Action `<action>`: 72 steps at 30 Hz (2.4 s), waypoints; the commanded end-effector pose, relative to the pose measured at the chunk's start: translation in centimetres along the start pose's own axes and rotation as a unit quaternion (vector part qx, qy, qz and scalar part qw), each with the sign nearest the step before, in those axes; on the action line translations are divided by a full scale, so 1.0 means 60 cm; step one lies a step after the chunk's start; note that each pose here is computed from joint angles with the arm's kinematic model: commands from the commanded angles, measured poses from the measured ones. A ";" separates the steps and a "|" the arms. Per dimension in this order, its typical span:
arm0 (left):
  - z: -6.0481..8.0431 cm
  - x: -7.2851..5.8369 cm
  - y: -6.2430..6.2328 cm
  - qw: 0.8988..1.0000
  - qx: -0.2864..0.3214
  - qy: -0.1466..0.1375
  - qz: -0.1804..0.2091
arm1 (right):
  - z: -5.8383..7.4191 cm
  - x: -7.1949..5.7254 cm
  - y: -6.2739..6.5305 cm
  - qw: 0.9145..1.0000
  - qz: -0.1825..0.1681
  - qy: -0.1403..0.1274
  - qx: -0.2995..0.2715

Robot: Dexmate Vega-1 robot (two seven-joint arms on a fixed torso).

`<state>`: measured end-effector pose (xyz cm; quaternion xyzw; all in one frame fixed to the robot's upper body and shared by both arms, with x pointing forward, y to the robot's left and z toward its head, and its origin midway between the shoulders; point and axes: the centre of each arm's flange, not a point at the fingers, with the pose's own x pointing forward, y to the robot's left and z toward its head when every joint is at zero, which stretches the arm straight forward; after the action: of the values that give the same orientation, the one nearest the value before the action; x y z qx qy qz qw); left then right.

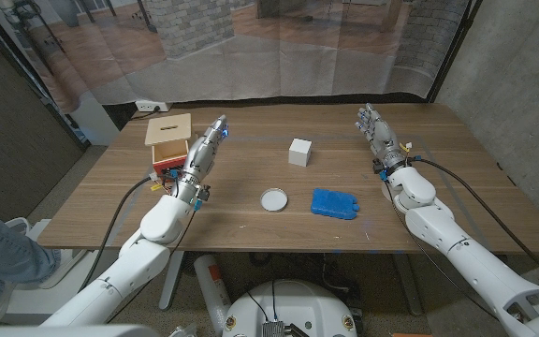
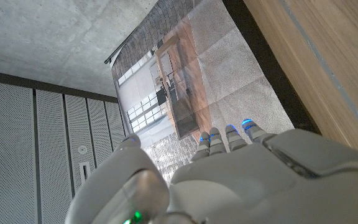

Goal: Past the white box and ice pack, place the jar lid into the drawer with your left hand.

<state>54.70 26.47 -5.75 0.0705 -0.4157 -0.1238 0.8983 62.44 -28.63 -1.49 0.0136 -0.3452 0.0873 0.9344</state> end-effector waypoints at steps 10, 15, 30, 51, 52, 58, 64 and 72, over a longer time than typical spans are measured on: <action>0.001 -0.029 -0.027 1.000 0.025 -0.008 -0.002 | 0.002 -0.004 -0.006 1.000 -0.001 -0.002 0.002; 0.003 -0.035 -0.034 0.999 0.051 -0.005 0.000 | 0.001 -0.001 -0.006 1.000 0.003 -0.003 0.000; 0.013 -0.052 -0.043 0.997 0.080 -0.016 -0.003 | 0.001 0.009 -0.004 1.000 0.003 -0.001 0.001; 0.014 -0.069 -0.056 0.994 0.100 -0.037 -0.004 | 0.001 0.015 -0.005 1.000 -0.001 -0.003 0.000; 0.014 -0.070 -0.057 0.994 0.105 -0.038 -0.003 | 0.001 0.015 -0.006 1.000 -0.003 -0.003 0.002; 0.015 -0.074 -0.063 0.992 0.117 -0.038 -0.004 | 0.001 0.016 -0.006 1.000 -0.001 -0.005 0.001; 0.019 -0.077 -0.074 0.990 0.136 -0.041 -0.011 | 0.001 0.020 -0.005 1.000 0.000 -0.006 0.004; 0.025 -0.086 -0.083 0.986 0.158 -0.051 -0.010 | 0.000 0.021 -0.005 1.000 -0.002 -0.008 0.009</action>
<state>50.27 23.65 -9.36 0.1845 -0.4651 -0.0806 0.8621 63.29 -28.80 -0.72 0.0185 -0.3497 0.0874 0.9326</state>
